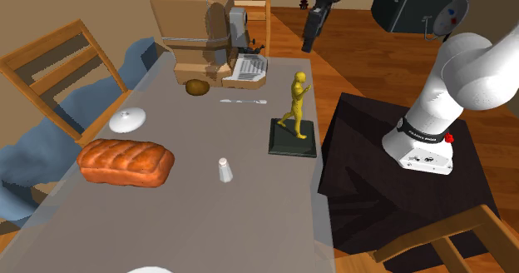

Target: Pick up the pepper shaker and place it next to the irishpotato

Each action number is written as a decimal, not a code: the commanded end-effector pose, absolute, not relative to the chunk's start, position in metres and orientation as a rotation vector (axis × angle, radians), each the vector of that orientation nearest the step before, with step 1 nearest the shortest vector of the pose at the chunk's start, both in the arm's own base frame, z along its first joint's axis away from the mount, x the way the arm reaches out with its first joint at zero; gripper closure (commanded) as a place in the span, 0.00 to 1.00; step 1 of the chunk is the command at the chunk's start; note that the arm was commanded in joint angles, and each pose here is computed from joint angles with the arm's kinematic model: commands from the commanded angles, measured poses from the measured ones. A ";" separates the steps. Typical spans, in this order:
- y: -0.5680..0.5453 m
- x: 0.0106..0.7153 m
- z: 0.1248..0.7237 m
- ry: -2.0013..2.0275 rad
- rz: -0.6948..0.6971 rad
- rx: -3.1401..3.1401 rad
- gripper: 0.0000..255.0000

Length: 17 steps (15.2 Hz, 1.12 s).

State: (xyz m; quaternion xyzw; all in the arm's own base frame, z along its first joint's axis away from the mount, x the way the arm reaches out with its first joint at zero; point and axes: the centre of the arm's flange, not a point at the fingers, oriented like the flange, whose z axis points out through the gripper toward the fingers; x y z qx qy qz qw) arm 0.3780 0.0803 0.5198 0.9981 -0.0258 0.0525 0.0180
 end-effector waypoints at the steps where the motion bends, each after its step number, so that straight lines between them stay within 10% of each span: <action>1: 0.100 0.388 0.499 -0.087 0.169 3.097 0.00; 17: 0.224 0.474 0.348 -0.140 0.195 3.066 0.00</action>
